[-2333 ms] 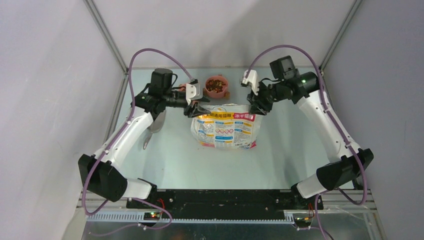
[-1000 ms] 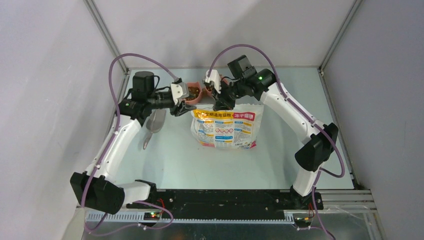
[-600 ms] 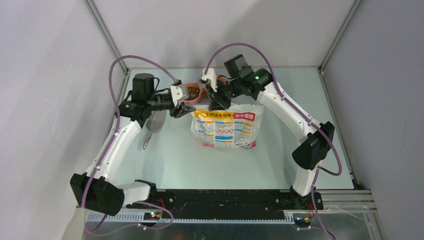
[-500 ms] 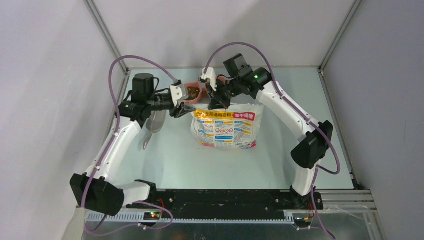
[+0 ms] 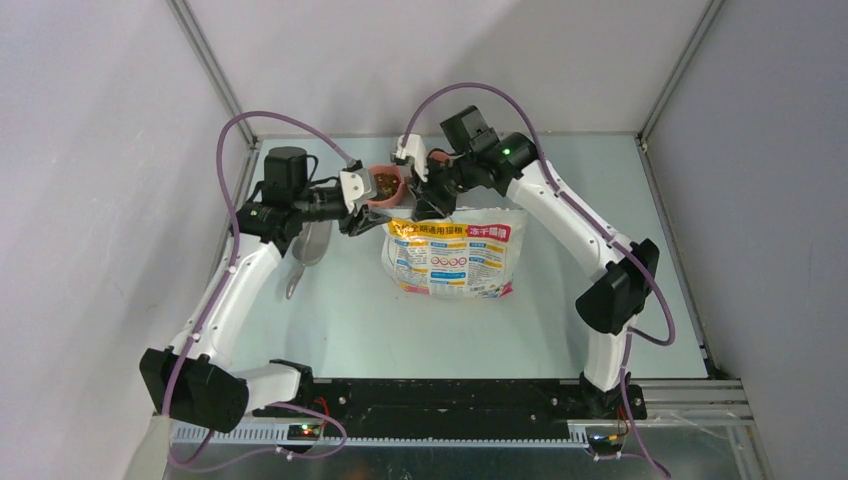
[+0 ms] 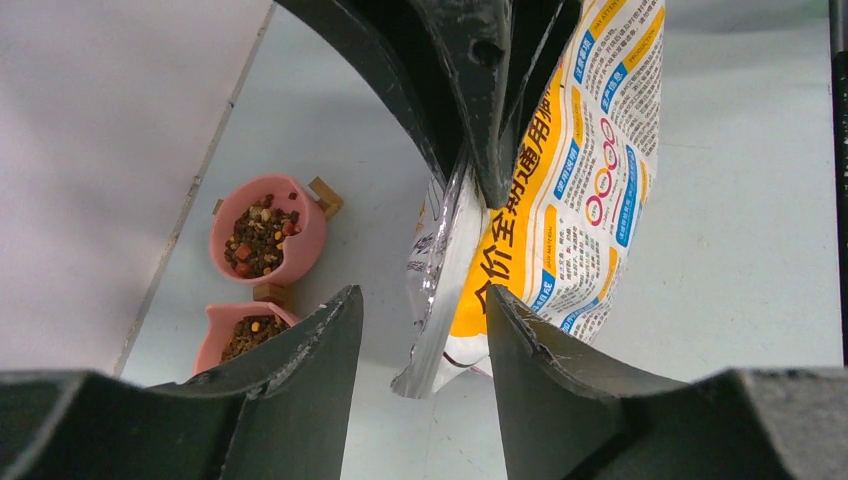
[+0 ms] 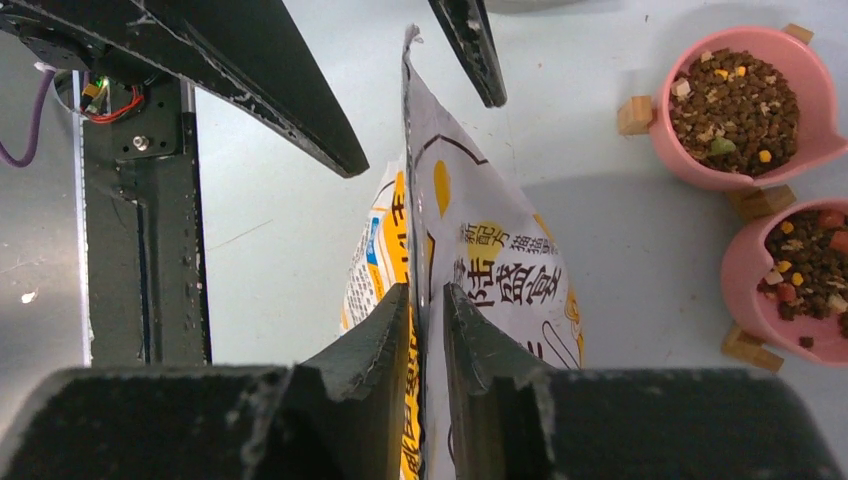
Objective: Serve the pet food
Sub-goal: Close the pet food bag at the center of the board.
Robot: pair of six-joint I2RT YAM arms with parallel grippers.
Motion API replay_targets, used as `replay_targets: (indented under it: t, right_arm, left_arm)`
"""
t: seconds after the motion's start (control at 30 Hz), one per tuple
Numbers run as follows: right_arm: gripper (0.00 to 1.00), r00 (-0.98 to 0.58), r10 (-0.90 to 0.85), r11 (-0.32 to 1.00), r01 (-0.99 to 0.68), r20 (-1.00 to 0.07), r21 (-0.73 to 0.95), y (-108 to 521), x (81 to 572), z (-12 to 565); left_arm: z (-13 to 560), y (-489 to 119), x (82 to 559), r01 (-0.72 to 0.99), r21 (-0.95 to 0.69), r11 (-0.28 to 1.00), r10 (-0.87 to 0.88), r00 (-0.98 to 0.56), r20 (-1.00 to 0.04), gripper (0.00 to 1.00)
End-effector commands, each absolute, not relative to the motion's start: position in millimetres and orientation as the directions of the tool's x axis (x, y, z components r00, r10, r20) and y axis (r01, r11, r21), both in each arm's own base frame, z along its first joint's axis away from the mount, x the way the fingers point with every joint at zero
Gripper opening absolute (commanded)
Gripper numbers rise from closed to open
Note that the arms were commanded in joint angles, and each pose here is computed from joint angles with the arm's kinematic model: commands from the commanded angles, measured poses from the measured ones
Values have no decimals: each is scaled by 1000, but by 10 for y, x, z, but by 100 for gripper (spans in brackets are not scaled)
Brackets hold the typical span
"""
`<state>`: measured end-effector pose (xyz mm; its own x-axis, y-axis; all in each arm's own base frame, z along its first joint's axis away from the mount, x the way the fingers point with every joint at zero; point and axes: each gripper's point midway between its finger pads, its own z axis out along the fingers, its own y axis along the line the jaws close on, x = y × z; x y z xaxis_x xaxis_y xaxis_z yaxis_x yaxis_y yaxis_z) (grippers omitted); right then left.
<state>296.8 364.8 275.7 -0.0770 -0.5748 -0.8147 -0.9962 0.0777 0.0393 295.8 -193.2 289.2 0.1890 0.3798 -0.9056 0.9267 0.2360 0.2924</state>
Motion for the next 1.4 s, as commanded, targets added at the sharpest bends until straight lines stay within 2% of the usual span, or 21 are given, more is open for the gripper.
replay_targets:
  t: [0.0, 0.07, 0.13, 0.17, 0.23, 0.37, 0.43, 0.47, 0.53, 0.67, 0.77, 0.83, 0.87, 1.0, 1.07, 1.1, 1.17, 1.23, 1.33, 1.37]
  right_arm:
    - [23, -38, -543, 63, -998, -839, 4, 3780, 3001, 2898]
    - [22, -36, -542, 59, -998, -840, 5, 3800, 2996, 2896]
    - [14, -36, -541, 63, -998, -840, 2, 3811, 3010, 2897]
    - [3, -33, -538, 65, -998, -842, -2, 3819, 3022, 2904]
    - [0, -26, -532, 58, -998, -847, -6, 3829, 3019, 2922]
    - [0, -11, -511, 47, -999, -860, -15, 3837, 2999, 3000]
    - [7, -14, -504, 57, -998, -864, -17, 3852, 3016, 3012]
    - [16, -14, -498, 60, -998, -867, -18, 3867, 3028, 3023]
    - [24, -19, -493, 63, -998, -870, -14, 3891, 3040, 3016]
    - [28, -21, -486, 63, -998, -874, -11, 3941, 3052, 3000]
    - [26, -26, -480, 65, -998, -877, -6, 3976, 3064, 2981]
    - [2, -28, -476, 66, -998, -879, -3, 3992, 3072, 2978]
    - [0, -30, -474, 58, -998, -880, 2, 4000, 3064, 2975]
    - [0, -30, -468, 36, -999, -883, 15, 4020, 3026, 2977]
    - [7, -35, -466, 41, -999, -884, 18, 4039, 3036, 2971]
    - [16, -31, -464, 38, -999, -886, 16, 4058, 3031, 2974]
    - [24, -27, -459, 34, -999, -888, 13, 4093, 3025, 2977]
    - [26, -24, -457, 30, -999, -889, 12, 4134, 3022, 2962]
    - [22, -18, -451, 30, -1000, -892, 5, 4181, 3033, 2971]
    - [6, -17, -450, 32, -999, -893, 3, 4191, 3044, 2971]
  left_arm:
    - [3030, -1924, 2932, 913, 333, 234, 355, 239, -904, 55]
    - [3034, -1924, 2930, 914, 333, 234, 354, 239, -904, 55]
    - [3032, -1924, 2930, 914, 331, 233, 353, 237, -905, 55]
    - [3031, -1922, 2931, 914, 331, 234, 354, 237, -905, 55]
    - [3028, -1920, 2932, 914, 330, 234, 354, 236, -905, 55]
    - [3032, -1918, 2938, 914, 330, 235, 354, 236, -905, 55]
    - [3033, -1911, 2944, 914, 329, 237, 355, 234, -905, 55]
    - [3034, -1905, 2947, 914, 329, 239, 355, 233, -905, 55]
    - [3038, -1891, 2953, 912, 330, 243, 357, 233, -905, 55]
    - [3030, -1851, 2960, 911, 327, 254, 360, 225, -906, 55]
    - [3014, -1823, 2957, 910, 322, 260, 362, 217, -906, 55]
    - [3020, -1795, 2958, 908, 323, 267, 364, 216, -906, 55]
    - [3018, -1789, 2955, 908, 322, 269, 364, 214, -907, 55]
    - [3012, -1734, 2957, 905, 315, 286, 370, 199, -907, 55]
    - [3013, -1713, 2948, 904, 314, 291, 371, 195, -908, 55]
    - [3013, -1705, 2945, 903, 314, 293, 373, 194, -907, 55]
    - [3003, -1685, 2936, 903, 310, 299, 375, 187, -908, 55]
    - [2996, -1676, 2929, 903, 308, 301, 375, 184, -908, 55]
    - [2999, -1682, 2902, 905, 305, 296, 370, 186, -910, 55]
    - [2999, -1686, 2901, 906, 303, 295, 367, 185, -911, 55]
